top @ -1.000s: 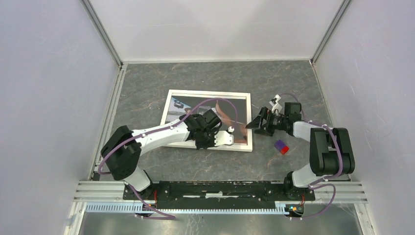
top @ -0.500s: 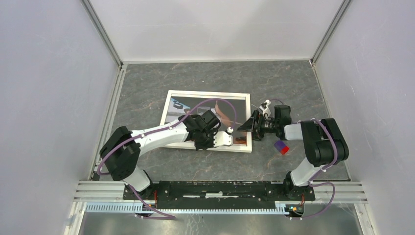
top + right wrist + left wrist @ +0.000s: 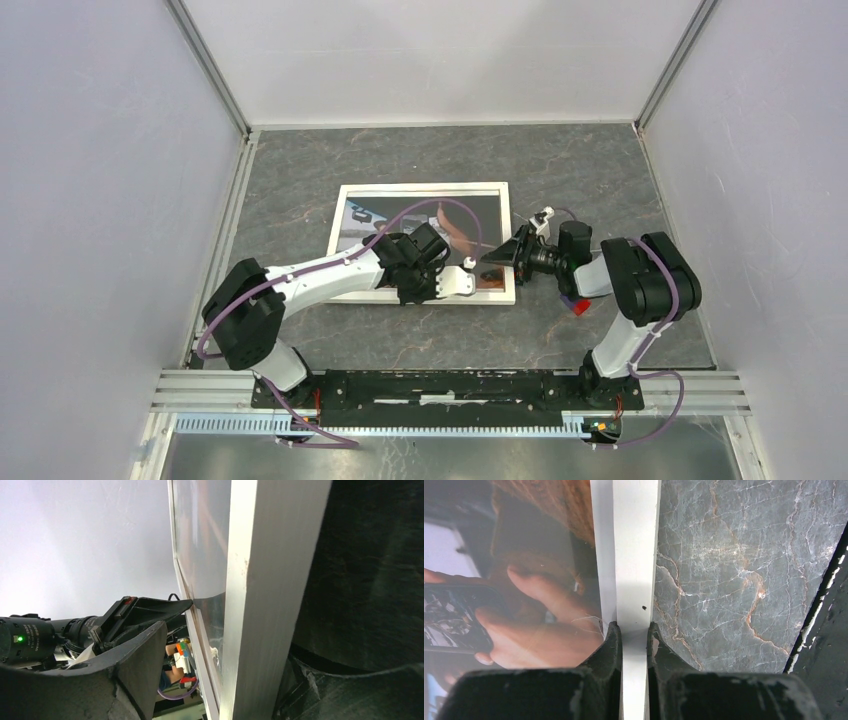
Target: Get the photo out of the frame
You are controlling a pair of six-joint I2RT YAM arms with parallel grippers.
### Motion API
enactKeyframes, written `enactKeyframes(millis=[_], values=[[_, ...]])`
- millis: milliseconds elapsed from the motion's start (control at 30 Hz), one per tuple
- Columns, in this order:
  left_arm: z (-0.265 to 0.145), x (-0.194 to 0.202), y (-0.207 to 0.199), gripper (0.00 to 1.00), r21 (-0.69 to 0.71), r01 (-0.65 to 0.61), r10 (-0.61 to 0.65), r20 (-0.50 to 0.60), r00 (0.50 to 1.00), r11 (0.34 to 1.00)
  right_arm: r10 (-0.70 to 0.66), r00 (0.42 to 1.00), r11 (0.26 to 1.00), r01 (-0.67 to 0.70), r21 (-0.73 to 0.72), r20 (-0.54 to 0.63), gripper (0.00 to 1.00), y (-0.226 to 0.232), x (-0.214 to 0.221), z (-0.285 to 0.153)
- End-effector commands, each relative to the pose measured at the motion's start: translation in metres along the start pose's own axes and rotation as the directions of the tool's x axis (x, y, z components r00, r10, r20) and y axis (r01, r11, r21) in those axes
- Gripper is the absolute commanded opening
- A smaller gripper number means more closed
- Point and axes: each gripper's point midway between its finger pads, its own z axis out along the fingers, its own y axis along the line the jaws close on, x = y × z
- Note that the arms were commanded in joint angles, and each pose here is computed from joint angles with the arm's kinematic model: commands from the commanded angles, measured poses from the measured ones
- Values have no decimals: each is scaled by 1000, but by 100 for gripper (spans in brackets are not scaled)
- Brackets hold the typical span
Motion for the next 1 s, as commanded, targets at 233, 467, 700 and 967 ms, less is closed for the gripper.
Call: enactKeyframes(millis=[233,467,700,967], values=[[-13,-49,20,2,-82,-63,77,184,980,995,-80,996,984,71,-162,-50,53,42,12,10],[-50,-49,45,62,-143,198,-173,171,970,970,-192,981,970,186,-159,-25,15,64,5,4],[-123,-34,88,91,-159,477,-422,287,860,864,-360,933,927,359,-109,12,0,93,-20,-4],[-202,39,163,100,-414,718,-587,414,696,559,-497,861,858,506,-92,105,0,142,-58,-22]])
